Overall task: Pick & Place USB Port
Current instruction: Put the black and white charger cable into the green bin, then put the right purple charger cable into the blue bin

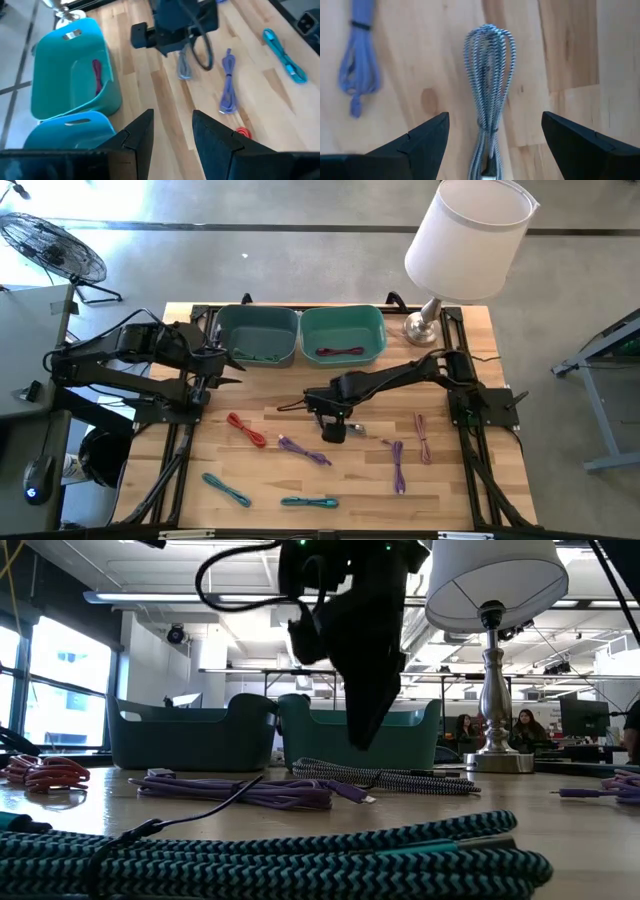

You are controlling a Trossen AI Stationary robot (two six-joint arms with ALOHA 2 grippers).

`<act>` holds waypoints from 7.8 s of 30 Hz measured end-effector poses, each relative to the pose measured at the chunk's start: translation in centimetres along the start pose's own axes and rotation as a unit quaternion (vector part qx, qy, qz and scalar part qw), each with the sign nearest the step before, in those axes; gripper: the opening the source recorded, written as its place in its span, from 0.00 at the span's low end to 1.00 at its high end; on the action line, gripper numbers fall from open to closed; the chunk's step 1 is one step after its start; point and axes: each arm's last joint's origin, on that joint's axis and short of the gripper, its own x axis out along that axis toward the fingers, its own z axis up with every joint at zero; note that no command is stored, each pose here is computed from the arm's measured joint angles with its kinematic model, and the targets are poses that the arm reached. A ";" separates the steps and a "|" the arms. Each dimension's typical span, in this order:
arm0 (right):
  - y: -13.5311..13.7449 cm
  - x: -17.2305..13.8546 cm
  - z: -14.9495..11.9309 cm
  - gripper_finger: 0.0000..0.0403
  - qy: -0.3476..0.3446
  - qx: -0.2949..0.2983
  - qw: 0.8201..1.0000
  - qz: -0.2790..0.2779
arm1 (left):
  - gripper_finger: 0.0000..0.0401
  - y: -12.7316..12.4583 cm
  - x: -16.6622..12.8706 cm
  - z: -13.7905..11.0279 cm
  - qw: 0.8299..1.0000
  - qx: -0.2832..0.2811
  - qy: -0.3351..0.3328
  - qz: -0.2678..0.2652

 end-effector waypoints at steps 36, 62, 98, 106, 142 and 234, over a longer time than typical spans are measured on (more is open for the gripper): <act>-1.3 -0.4 -0.7 0.03 0.037 0.017 0.998 -0.049 | 0.33 -0.2 0.0 0.0 0.998 -0.051 -0.005 -0.026; -16.8 -16.9 -2.2 0.26 -0.193 0.086 0.973 -0.092 | 0.33 0.1 0.4 -0.8 0.997 0.016 0.070 0.032; 7.8 -14.2 -12.4 0.66 -0.025 0.430 0.900 -0.064 | 0.33 -0.2 0.8 -1.7 0.990 -0.038 0.134 0.011; 11.6 -9.8 -14.1 0.66 0.072 0.456 0.879 -0.121 | 0.33 -0.2 0.8 -1.7 0.990 -0.034 0.134 0.011; 11.2 5.0 -17.9 0.55 0.174 0.450 0.873 -0.075 | 0.33 -0.4 0.8 -1.7 0.991 -0.040 0.128 -0.014; 1.9 -24.5 -6.3 0.46 -0.403 -0.095 0.910 -0.008 | 0.05 6.1 1.4 3.2 0.972 0.012 0.202 0.119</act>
